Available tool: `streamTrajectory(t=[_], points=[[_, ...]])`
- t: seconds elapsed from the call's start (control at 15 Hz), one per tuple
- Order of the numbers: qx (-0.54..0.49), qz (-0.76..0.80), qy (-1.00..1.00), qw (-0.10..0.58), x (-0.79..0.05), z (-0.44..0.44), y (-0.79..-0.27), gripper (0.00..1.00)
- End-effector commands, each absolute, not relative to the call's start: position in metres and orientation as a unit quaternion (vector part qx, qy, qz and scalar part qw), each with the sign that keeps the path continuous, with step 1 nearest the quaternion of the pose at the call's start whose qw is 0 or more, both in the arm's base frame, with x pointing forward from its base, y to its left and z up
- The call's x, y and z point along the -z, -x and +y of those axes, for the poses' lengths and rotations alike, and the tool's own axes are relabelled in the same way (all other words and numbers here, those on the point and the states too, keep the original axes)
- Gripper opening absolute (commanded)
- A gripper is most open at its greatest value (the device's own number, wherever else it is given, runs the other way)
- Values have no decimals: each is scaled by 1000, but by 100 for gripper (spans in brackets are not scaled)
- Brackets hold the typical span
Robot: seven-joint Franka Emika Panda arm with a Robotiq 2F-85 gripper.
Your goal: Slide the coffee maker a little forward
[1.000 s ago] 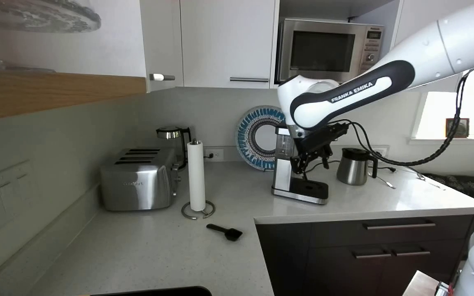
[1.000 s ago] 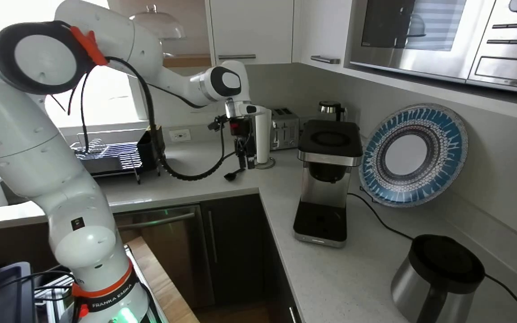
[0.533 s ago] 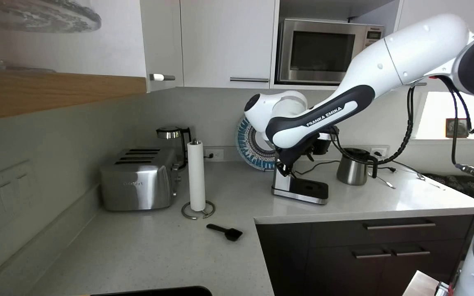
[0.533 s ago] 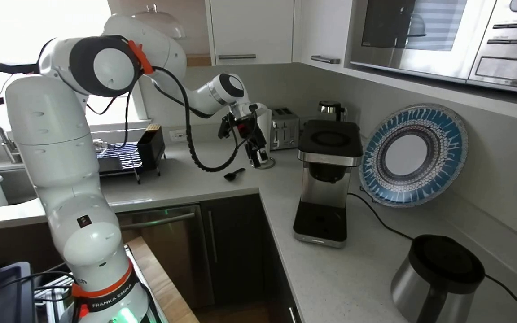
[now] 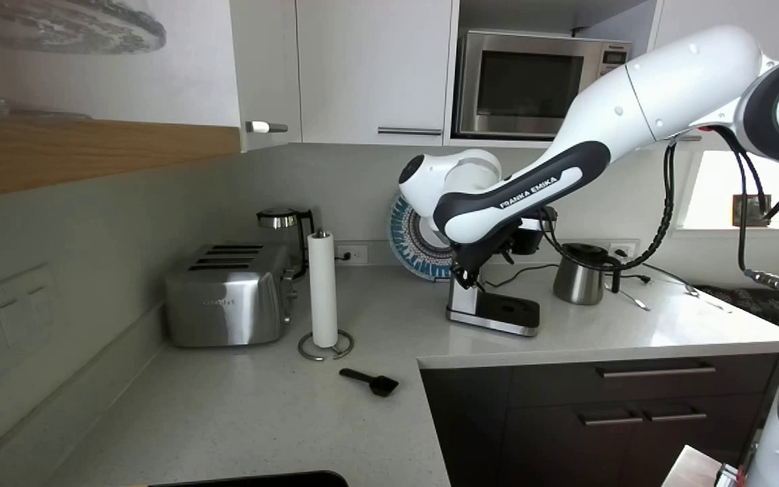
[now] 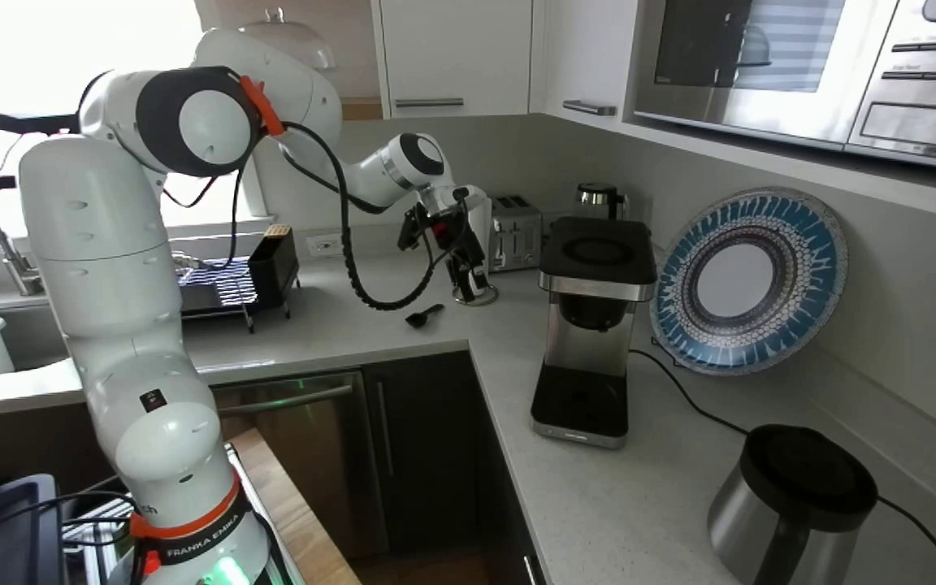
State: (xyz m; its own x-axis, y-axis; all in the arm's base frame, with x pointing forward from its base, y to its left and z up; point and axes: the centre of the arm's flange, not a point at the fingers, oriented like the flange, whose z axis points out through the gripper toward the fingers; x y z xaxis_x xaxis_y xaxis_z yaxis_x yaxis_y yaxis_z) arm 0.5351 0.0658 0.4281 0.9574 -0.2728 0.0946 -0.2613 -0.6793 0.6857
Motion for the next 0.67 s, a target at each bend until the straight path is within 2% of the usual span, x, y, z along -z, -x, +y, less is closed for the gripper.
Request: streamTrajectory(t=[0.0,0.13,0.33,0.6], points=[[8,-146,-916,373,-428,66,-535,100],[15,-140,-913,382,-424,68,-542,100],[34,-131,-879,458,-408,80,-558,100],[50,-111,-841,527,-376,89,-580,100]])
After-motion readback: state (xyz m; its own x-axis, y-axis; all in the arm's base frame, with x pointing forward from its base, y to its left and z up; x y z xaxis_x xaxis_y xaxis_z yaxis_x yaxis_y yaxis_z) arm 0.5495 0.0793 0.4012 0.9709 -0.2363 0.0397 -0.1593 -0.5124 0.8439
